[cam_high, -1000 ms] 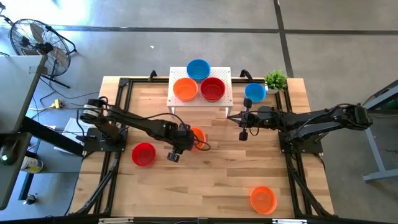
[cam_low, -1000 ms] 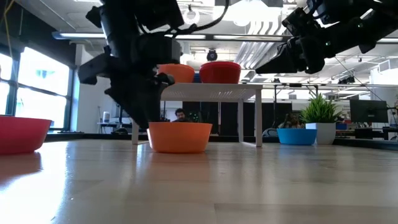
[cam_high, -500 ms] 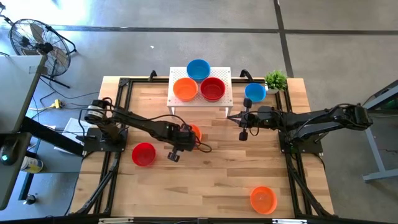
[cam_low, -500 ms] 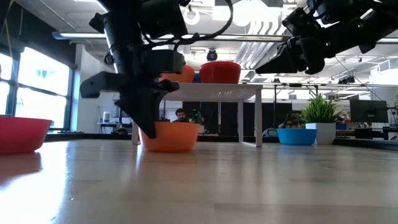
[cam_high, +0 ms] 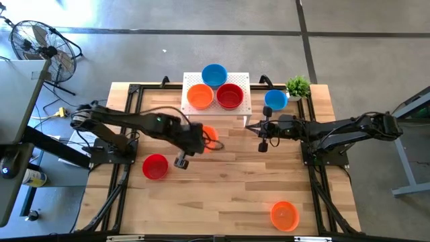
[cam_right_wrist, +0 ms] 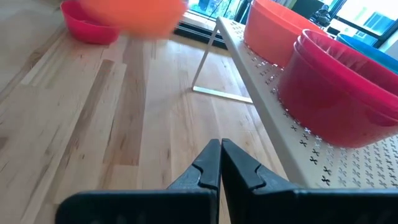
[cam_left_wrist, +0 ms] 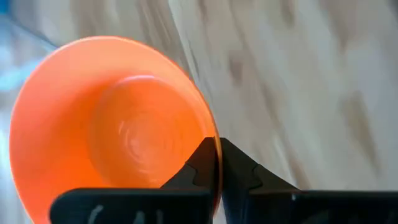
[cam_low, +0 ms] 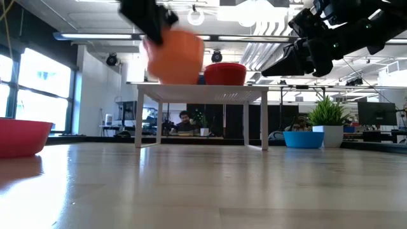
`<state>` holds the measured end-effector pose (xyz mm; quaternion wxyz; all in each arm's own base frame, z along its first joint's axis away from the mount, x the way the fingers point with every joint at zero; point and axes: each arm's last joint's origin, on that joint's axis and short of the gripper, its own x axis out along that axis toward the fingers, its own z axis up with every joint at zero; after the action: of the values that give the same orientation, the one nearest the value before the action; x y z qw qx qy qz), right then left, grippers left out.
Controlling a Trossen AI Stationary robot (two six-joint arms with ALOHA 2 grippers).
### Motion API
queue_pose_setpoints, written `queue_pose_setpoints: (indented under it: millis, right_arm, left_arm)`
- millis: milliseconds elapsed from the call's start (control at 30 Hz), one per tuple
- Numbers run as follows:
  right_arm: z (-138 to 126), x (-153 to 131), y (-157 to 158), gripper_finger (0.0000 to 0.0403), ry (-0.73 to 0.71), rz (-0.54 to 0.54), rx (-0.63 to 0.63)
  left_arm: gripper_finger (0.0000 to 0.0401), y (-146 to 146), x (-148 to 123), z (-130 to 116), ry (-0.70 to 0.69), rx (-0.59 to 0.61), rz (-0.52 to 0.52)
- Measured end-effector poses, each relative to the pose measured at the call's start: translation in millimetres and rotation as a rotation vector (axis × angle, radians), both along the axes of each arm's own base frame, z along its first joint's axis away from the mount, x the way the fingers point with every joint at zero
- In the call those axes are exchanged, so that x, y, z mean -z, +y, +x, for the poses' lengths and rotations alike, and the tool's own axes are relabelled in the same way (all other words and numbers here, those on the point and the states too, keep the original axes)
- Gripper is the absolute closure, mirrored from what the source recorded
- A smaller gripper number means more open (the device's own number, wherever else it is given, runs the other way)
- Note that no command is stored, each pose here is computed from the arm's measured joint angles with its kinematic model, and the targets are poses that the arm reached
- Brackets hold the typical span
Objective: Pick & Place Mini bowls
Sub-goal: Stack the orange bowl on the orange bowl on the shelf
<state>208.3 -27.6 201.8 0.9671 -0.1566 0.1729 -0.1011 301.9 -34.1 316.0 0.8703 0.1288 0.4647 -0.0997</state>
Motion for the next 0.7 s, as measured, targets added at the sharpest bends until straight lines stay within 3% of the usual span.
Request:
queue_pose_setpoints:
  millis: [267, 367, 700]
  right_arm:
    - [0, -1, 0, 0.0403, -0.014, 0.0, -0.005]
    - [1, -2, 0, 0.0403, -0.016, 0.0, -0.005]
    - [1, -2, 0, 0.0403, -0.017, -0.004, -0.005]
  left_arm:
    - [0.0399, 60, -75, -31, -0.01, -0.233, -0.011]
    - [0.04, 87, -101, -36, -0.11, -0.274, 0.037]
    - [0.04, 155, -89, -26, -0.034, -0.356, 0.117]
